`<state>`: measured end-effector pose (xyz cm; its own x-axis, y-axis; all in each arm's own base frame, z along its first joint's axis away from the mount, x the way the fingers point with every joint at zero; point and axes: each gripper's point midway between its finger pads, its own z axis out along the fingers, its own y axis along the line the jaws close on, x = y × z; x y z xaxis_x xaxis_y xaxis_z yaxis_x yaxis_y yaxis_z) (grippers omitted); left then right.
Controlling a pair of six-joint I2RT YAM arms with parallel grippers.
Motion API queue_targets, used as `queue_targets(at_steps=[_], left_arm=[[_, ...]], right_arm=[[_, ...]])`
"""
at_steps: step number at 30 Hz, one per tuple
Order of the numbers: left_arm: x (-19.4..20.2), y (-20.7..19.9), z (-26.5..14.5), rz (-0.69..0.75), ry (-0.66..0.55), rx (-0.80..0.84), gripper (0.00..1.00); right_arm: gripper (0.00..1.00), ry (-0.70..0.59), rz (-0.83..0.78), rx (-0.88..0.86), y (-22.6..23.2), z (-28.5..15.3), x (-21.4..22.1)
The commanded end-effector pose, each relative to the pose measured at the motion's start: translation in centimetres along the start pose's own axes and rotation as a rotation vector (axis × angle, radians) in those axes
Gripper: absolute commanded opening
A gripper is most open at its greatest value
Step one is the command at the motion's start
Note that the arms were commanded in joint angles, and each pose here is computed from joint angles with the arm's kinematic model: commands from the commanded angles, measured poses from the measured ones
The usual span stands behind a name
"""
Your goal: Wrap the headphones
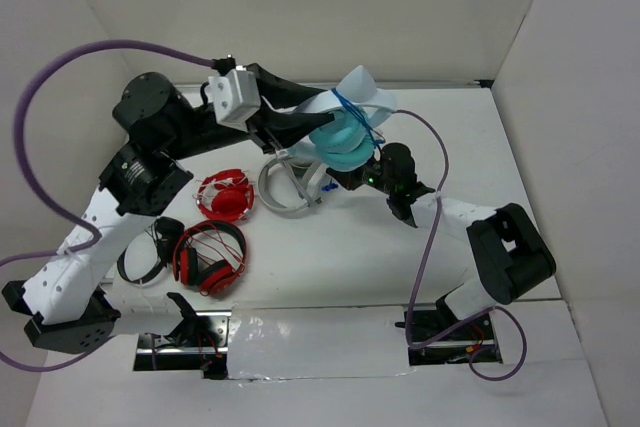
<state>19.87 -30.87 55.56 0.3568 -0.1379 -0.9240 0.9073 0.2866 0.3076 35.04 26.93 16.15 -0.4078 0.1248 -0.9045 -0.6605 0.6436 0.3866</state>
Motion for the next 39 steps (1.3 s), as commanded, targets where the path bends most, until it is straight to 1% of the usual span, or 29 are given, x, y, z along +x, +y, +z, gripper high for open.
queue_targets(at_steps=[1, 3, 4, 6, 8, 12, 13, 15, 16, 17, 19, 20, 21, 22, 23, 24, 25, 26, 27, 28, 30, 31, 32, 33, 34, 36, 37, 38, 39], left_arm=[[-6.9, -0.7, -1.2, 0.111, -0.206, 0.02, 0.0], [-7.2, -0.5, -1.2, 0.109, -0.213, 0.009, 0.0], [-7.3, -0.5, -1.1, 0.112, -0.213, 0.008, 0.0], [-7.7, -0.4, -1.2, 0.124, -0.224, 0.006, 0.0], [-7.8, -0.2, -1.2, 0.129, -0.227, -0.004, 0.0], [-7.8, 1.2, -1.1, 0.133, -0.231, -0.076, 0.0], [-7.5, 2.6, -0.8, 0.133, -0.228, -0.146, 0.0], [-7.1, 4.6, -0.5, 0.149, -0.217, -0.235, 0.0], [-6.0, 6.4, -0.1, 0.163, -0.186, -0.3, 0.0], [-5.3, 7.3, 0.1, 0.163, -0.171, -0.334, 0.0], [-3.4, 9.6, 0.6, 0.165, -0.126, -0.389, 0.0], [-1.7, 11.3, -0.1, 0.136, -0.075, -0.412, 0.0], [-0.7, 12.1, -0.3, 0.111, -0.049, -0.417, 0.0], [0.4, 13.0, -0.5, 0.086, -0.023, -0.416, 0.0], [1.6, 15.1, -1.9, 0.051, 0.008, -0.46, 0.0], [2.7, 15.7, -2.5, 0.026, 0.039, -0.47, 0.0], [4.0, 16.8, -3.0, 0.012, 0.066, -0.491, 0.0], [5.0, 17.7, -4.0, -0.036, 0.082, -0.502, 0.0], [5.8, 18.0, -4.5, -0.062, 0.099, -0.499, 0.0], [6.3, 18.5, -5.1, -0.092, 0.108, -0.504, 0.0], [7.0, 18.7, -6.8, -0.163, 0.122, -0.475, 0.0], [7.1, 18.8, -7.4, -0.181, 0.123, -0.472, 0.0], [6.9, 19.1, -8.3, -0.194, 0.121, -0.471, 0.0], [6.9, 19.1, -8.8, -0.2, 0.12, -0.477, 0.0], [6.8, 19.7, -9.6, -0.2, 0.121, -0.502, 0.0], [6.8, 19.8, -10.6, -0.214, 0.123, -0.503, 0.0], [6.7, 20.2, -11.7, -0.244, 0.123, -0.518, 0.0], [6.7, 19.6, -11.9, -0.262, 0.126, -0.475, 0.0], [6.6, 19.6, -12.2, -0.275, 0.123, -0.47, 0.0]], right_arm=[[0.15, -0.007, -0.012, 0.03, -0.2, -0.1, -0.6], [0.1, 0.004, -0.013, 0.037, -0.3, -0.1, -0.3], [0.06, 0.003, -0.012, 0.035, -0.2, -0.2, -0.2], [0.01, -0.007, -0.013, 0.033, -0.1, -0.3, -0.2], [0.0, -0.011, -0.016, 0.037, -0.1, -0.8, 0.0], [0.0, 0.0, -0.012, 0.041, 0.2, -2.2, 1.0], [0.0, 0.001, -0.01, 0.056, 0.6, -3.0, 0.8], [0.0, 0.035, -0.023, 0.133, 0.8, -4.2, 2.7], [0.0, 0.047, -0.026, 0.201, 0.9, -5.6, 4.1], [0.0, 0.042, -0.026, 0.176, 2.2, -5.9, 3.9], [0.0, 0.042, 0.014, 0.276, 1.4, -8.0, 5.2], [0.0, 0.069, 0.025, 0.299, 1.6, -8.6, 6.4], [0.0, 0.05, 0.03, 0.393, 0.3, -9.4, 6.2], [0.0, 0.059, 0.049, 0.44, 0.1, -10.5, 6.4], [0.0, 0.05, 0.048, 0.477, -0.2, -11.2, 6.0], [0.0, 0.022, 0.042, 0.53, -0.6, -11.9, 5.4], [0.0, -0.005, 0.045, 0.542, -0.3, -12.6, 4.5], [0.0, -0.012, 0.039, 0.568, -0.3, -13.1, 3.9], [0.0, -0.037, 0.032, 0.597, -0.3, -13.7, 3.2], [0.0, -0.027, 0.024, 0.629, -0.6, -14.2, 3.3], [0.0, -0.03, 0.017, 0.687, -1.3, -14.7, 2.9], [0.0, -0.018, 0.006, 0.761, -2.4, -15.4, 3.3], [0.0, -0.014, 0.003, 0.792, -2.7, -15.6, 3.1], [0.0, 0.021, -0.007, 0.838, -3.3, -16.0, 3.8], [0.0, 0.02, -0.018, 0.872, -3.6, -16.3, 3.7], [0.0, 0.019, -0.02, 0.892, -3.6, -16.5, 3.3], [0.0, 0.012, -0.024, 0.903, -3.7, -16.6, 3.1], [0.0, 0.007, -0.031, 0.912, -3.8, -16.7, 3.0], [0.0, 0.0, -0.031, 0.927, -4.1, -16.7, 3.0]])
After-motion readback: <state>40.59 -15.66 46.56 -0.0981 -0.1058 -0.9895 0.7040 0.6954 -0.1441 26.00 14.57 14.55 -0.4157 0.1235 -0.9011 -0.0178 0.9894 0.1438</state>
